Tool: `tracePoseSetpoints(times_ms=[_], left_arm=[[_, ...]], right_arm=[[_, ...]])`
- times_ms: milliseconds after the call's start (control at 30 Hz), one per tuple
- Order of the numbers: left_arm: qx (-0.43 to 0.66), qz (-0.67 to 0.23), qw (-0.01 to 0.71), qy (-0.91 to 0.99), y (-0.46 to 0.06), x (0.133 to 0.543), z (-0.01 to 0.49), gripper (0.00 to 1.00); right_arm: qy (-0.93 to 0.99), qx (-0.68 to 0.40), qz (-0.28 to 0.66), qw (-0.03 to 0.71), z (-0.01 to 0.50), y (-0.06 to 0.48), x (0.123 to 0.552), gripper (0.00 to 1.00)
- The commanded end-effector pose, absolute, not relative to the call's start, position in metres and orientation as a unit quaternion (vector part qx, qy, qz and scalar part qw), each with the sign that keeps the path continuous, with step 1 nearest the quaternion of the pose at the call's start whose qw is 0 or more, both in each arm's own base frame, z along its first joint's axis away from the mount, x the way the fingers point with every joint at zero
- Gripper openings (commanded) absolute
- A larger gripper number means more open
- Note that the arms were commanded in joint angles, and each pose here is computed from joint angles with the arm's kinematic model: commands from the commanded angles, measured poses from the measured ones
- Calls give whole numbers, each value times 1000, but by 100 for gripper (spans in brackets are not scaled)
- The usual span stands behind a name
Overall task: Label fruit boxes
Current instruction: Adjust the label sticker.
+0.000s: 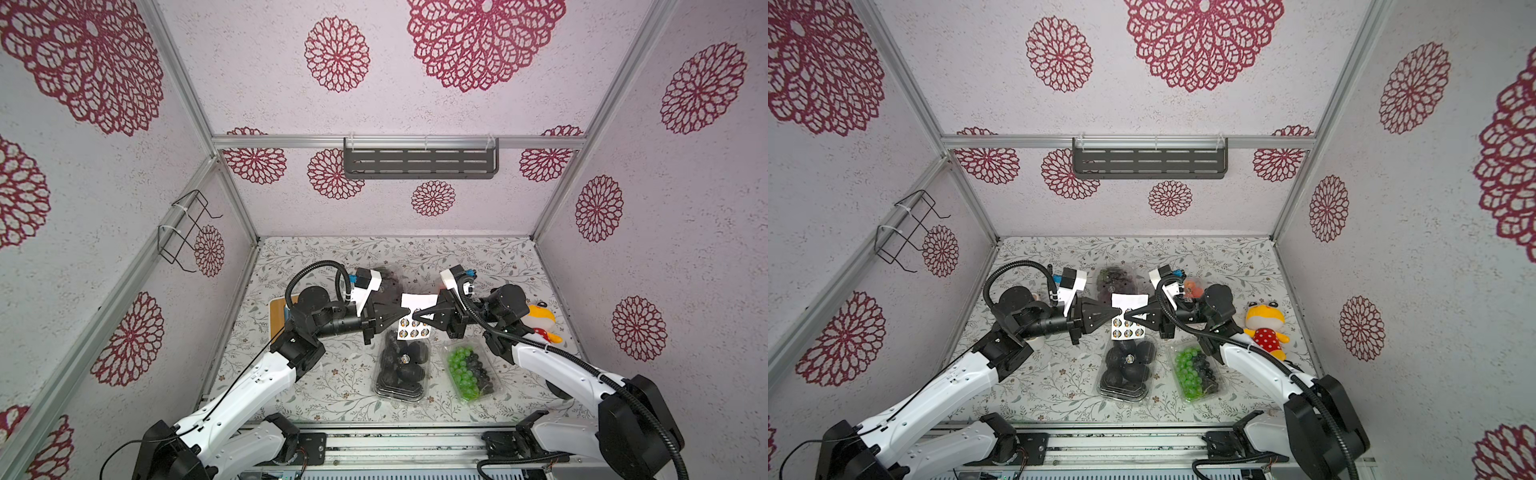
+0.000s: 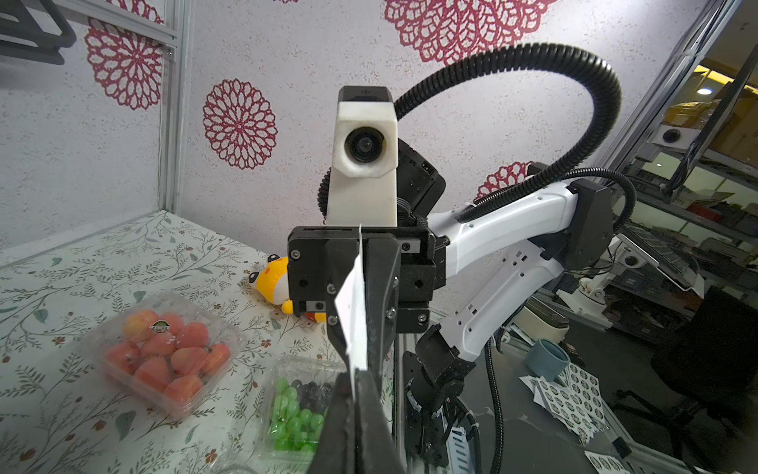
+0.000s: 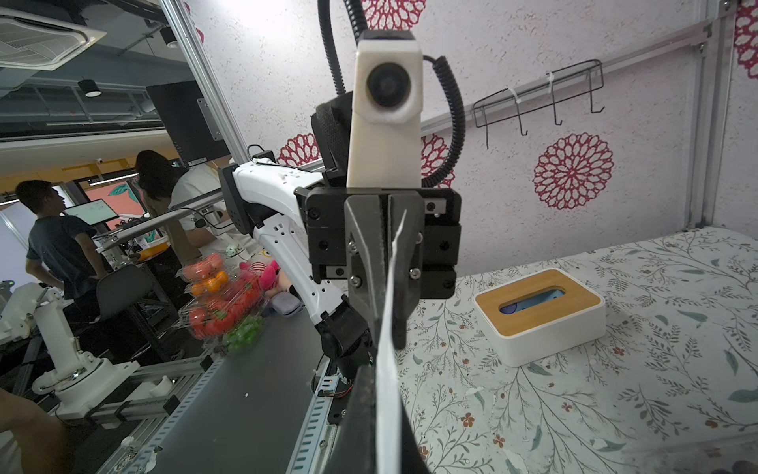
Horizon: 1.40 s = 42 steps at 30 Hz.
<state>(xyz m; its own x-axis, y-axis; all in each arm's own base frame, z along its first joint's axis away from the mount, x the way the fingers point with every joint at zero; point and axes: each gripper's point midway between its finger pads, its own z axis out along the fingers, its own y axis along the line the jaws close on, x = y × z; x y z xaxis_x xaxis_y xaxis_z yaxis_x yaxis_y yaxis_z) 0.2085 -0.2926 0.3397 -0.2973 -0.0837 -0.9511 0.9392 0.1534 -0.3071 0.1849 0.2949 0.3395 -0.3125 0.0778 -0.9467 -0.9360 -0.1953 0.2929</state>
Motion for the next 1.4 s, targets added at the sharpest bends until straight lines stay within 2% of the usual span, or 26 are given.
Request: tracePoseSetpoints(times_ms=[0,200,267,333,433,1367], left_arm=[[373,-546,470,584,-293,200,339,0],[380,-548,468,580,-293,197,338,0],[377,-547,471,580,-293,197,338,0],[378,-547,471,580,-293,197,338,0],[379,-551,466,579,-294,196,339,0],[390,-566,459,563,-303,199,341,0]], right_arm=[[458,-454,632,430,360,288,175,8],[463,-446,629,438,363,285,180,18],[464,-445,628,438,362,285,181,17],[461,-447,632,433,362,285,180,8],[456,-451,635,431,362,286,177,0],[447,-464,643,413,356,286,169,0]])
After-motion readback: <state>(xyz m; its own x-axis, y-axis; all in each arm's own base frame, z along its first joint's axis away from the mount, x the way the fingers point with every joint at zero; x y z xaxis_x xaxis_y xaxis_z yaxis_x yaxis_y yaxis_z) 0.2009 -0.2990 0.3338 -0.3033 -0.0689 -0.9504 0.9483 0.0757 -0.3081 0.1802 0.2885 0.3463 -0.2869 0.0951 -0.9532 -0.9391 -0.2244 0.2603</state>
